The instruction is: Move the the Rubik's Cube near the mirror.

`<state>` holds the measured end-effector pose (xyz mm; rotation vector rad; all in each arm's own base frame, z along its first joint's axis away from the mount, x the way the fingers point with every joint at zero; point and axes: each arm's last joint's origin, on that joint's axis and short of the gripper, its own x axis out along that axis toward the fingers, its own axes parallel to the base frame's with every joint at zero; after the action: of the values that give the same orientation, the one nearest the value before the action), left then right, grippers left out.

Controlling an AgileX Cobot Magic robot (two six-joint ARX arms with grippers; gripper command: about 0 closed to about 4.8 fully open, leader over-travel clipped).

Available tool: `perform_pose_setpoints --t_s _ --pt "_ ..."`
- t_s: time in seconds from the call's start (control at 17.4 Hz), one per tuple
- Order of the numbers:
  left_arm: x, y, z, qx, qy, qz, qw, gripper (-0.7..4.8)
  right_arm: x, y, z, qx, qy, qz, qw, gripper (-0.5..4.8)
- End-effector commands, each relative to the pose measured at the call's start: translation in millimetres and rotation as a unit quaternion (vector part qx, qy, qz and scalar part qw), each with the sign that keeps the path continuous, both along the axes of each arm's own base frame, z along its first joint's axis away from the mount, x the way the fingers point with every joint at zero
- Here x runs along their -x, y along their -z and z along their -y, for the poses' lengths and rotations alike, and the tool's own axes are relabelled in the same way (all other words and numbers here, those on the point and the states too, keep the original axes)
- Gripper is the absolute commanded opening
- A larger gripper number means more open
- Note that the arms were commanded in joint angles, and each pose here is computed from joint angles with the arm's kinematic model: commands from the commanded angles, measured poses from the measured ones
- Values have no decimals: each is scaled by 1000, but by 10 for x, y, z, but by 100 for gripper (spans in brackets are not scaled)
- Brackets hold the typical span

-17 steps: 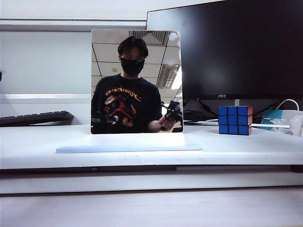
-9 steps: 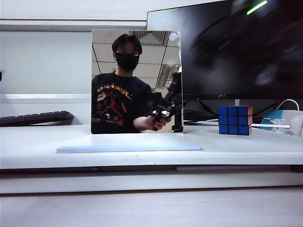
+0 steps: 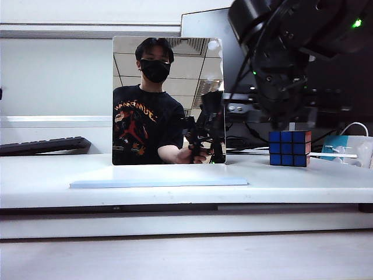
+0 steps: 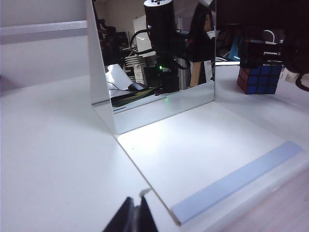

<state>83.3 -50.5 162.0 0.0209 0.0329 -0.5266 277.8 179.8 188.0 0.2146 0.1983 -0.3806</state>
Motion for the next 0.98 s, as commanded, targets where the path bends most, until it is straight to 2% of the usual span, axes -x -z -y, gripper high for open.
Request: perform_pose_setpoints --t_s 0.06,0.58,0.69,0.75,0.86,0.92,0.98 --pt "1 -16 1 2 2 7 1000 22 -132 77 128 -13 24 -1 1000 479" --pt "1 -15 2 2 3 7 1000 22 -337 353 276 -36 1 -30 999 479" --pt "1 -16 2 2 3 7 1000 22 -338 357 274 -34 -1 -31 999 256" --pt "1 -16 2 2 3 7 1000 22 -335 335 275 -27 -4 -32 999 186" --pt "1 -16 2 2 3 7 1000 22 -334 305 275 -15 -10 -32 999 174" --pt "1 -16 2 2 3 7 1000 22 -326 276 279 -12 -14 -32 999 145" --pt "1 -16 2 2 3 7 1000 22 -303 200 279 -12 -27 -32 999 82"
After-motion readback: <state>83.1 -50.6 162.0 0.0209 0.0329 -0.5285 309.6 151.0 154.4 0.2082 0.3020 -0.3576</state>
